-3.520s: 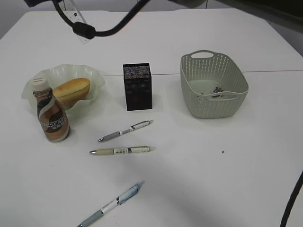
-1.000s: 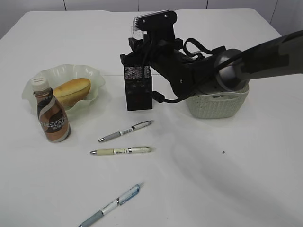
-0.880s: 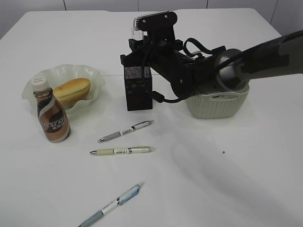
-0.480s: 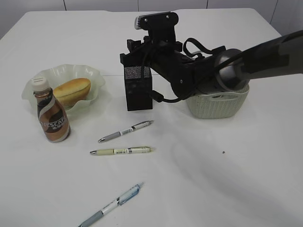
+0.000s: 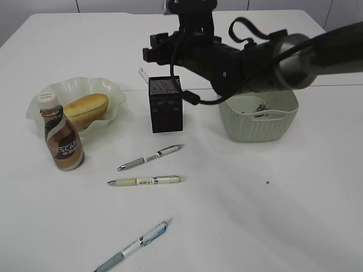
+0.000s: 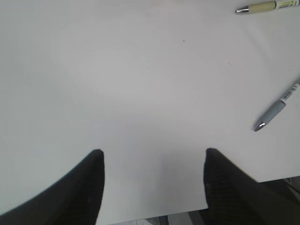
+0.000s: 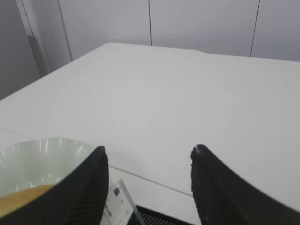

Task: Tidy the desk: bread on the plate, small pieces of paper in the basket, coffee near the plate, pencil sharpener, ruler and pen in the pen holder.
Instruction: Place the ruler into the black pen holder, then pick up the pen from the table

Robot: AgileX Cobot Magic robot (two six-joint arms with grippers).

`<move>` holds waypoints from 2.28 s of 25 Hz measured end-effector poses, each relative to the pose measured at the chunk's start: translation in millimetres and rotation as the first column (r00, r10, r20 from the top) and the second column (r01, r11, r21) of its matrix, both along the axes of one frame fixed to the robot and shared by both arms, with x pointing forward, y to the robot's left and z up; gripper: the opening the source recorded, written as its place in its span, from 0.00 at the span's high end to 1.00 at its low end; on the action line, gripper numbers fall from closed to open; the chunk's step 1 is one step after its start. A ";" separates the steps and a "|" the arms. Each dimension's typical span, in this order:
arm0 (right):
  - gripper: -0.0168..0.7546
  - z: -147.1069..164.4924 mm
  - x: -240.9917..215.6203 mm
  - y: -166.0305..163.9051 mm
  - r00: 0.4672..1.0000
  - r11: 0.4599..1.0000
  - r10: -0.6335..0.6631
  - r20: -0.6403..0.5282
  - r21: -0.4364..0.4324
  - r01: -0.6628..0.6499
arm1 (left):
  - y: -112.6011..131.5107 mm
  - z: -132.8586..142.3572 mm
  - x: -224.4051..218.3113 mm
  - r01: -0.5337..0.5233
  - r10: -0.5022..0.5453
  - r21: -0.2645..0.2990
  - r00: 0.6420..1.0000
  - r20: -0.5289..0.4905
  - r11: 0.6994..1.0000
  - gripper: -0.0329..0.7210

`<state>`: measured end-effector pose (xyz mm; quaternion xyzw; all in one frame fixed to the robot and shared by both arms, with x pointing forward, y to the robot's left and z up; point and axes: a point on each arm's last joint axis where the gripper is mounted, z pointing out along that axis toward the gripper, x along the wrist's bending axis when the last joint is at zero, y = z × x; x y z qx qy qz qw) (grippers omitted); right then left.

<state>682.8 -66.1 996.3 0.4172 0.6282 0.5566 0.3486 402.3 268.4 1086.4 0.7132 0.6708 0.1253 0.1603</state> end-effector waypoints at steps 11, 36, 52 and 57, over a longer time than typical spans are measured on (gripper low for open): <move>0.44 105.7 -51.3 -19.2 0.985 0.998 0.066 -0.163 0.022 -0.063 | 5.6 0.5 1.4 0.017 -0.019 0.075 1.000 0.016 0.997 0.31; 0.44 147.3 -164.5 -60.4 0.544 0.943 0.038 -0.838 -0.150 -0.297 | -70.7 29.8 59.6 0.470 -0.469 0.119 0.883 -0.037 0.875 0.31; 0.44 145.7 -160.7 -67.6 0.549 0.959 -0.065 -0.833 -0.204 -0.197 | -145.1 -23.5 117.3 0.695 -0.690 0.286 0.711 -0.136 0.660 0.31; 0.44 145.8 -151.5 -85.6 0.552 0.965 -0.129 -0.824 -0.234 -0.123 | -152.1 -39.7 126.1 0.730 -0.722 0.296 0.673 -0.160 0.616 0.31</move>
